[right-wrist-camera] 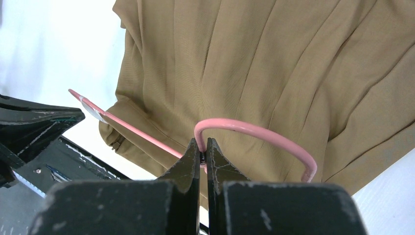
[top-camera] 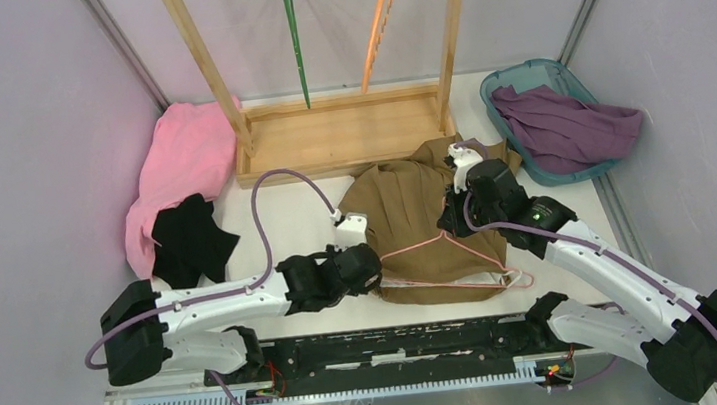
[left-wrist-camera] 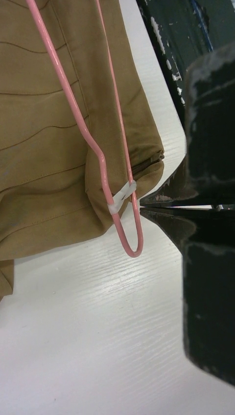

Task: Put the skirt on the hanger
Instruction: Hang the skirt on the hanger.

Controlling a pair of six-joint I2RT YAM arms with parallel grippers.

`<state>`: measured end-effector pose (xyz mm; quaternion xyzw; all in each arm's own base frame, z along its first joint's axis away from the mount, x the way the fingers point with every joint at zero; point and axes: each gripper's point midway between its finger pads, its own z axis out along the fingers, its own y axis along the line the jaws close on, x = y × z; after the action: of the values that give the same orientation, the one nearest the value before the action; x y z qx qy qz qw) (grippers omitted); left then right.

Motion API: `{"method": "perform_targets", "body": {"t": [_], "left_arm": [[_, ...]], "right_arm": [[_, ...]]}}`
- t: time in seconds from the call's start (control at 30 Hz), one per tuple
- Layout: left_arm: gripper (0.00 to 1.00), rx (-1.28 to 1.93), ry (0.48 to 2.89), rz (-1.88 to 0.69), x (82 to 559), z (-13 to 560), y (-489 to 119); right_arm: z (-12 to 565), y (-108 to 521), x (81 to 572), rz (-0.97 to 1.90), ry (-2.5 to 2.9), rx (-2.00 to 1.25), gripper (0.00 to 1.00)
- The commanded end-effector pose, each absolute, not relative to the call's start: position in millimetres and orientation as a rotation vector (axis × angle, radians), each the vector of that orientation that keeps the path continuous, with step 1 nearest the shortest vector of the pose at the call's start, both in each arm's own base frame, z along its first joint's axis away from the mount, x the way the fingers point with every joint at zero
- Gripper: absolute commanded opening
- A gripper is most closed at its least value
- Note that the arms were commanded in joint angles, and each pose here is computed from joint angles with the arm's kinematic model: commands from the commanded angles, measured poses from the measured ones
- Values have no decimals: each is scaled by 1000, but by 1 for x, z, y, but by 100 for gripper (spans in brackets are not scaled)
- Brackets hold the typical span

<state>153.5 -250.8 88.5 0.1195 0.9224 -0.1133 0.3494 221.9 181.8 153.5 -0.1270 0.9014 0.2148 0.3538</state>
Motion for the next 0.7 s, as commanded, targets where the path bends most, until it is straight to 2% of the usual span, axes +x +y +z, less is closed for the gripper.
{"method": "perform_targets", "body": {"t": [0.0,0.37,0.67], "left_arm": [[5,213,2319,-316,164,102,-266],[4,173,2225,-209,172,103,-270],[3,191,2177,-224,171,111,-289]], "right_arm": [[173,185,231,567,2253,-315,1],[175,184,230,569,2246,-315,1],[174,184,229,569,2247,-317,1]]}}
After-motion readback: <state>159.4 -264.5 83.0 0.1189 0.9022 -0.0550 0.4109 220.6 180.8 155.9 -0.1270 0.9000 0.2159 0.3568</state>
